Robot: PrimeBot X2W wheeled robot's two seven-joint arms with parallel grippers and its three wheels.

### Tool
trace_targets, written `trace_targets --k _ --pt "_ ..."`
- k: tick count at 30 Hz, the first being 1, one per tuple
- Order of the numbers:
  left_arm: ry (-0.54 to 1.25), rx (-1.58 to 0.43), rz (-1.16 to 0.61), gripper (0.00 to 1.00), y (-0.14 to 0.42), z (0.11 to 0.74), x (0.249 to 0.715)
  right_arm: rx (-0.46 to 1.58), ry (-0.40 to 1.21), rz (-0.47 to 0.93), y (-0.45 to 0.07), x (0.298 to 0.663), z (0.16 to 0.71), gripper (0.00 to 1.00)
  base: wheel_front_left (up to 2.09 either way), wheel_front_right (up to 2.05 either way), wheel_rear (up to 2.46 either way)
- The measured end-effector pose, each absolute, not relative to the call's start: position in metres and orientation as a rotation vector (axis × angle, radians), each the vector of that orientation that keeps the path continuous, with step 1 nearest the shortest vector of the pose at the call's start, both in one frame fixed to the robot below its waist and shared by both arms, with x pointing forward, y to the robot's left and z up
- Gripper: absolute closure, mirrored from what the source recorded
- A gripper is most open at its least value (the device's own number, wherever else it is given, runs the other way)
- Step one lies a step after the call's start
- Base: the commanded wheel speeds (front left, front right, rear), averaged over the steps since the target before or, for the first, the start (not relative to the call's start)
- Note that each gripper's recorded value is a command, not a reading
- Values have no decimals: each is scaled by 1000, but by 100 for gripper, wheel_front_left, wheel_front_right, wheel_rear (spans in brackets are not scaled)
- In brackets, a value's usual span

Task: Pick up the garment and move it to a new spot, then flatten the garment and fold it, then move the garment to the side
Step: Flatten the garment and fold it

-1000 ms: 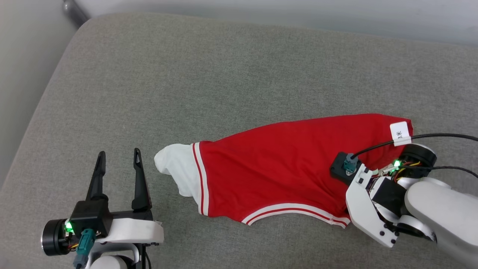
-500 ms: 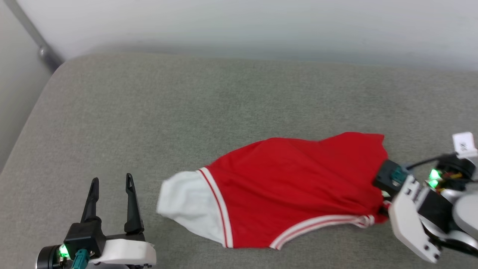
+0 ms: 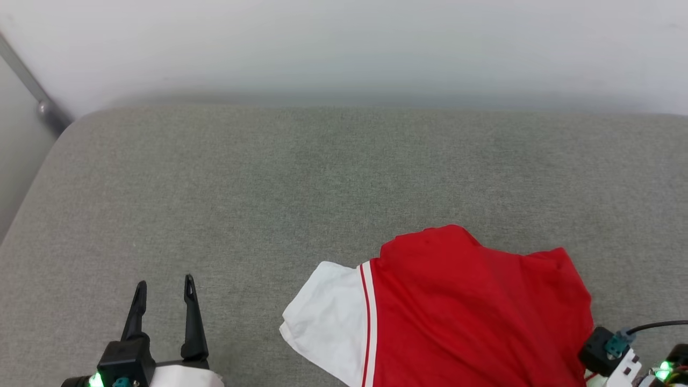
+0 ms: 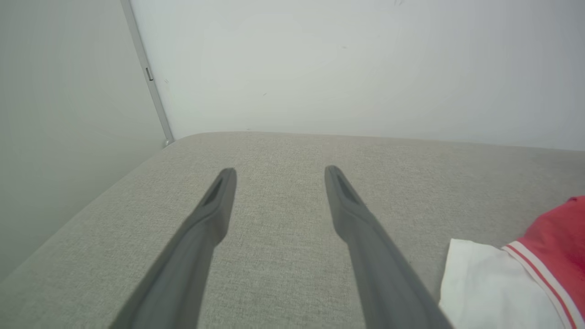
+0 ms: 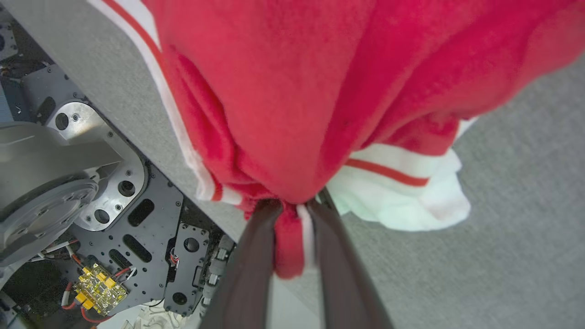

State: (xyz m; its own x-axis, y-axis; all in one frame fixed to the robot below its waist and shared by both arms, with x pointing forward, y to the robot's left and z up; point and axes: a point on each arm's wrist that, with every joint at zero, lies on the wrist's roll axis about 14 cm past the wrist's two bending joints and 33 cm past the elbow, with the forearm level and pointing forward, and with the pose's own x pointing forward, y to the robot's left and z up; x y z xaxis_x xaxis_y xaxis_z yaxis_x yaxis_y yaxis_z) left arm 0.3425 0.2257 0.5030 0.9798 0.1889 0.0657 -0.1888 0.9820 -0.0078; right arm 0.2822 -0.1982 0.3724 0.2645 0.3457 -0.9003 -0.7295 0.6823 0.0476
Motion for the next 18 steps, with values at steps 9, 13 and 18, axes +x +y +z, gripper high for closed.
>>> trace_targets --k 9,13,18 --pt "-77 21 172 0 221 506 334 -372 721 618 -208 347 459 0 0 0 0" --pt "-80 28 170 0 220 507 334 -451 594 565 -217 379 511 0 0 0 0" --pt "-91 41 166 0 218 511 340 -523 577 538 -212 407 536 0 0 0 0"
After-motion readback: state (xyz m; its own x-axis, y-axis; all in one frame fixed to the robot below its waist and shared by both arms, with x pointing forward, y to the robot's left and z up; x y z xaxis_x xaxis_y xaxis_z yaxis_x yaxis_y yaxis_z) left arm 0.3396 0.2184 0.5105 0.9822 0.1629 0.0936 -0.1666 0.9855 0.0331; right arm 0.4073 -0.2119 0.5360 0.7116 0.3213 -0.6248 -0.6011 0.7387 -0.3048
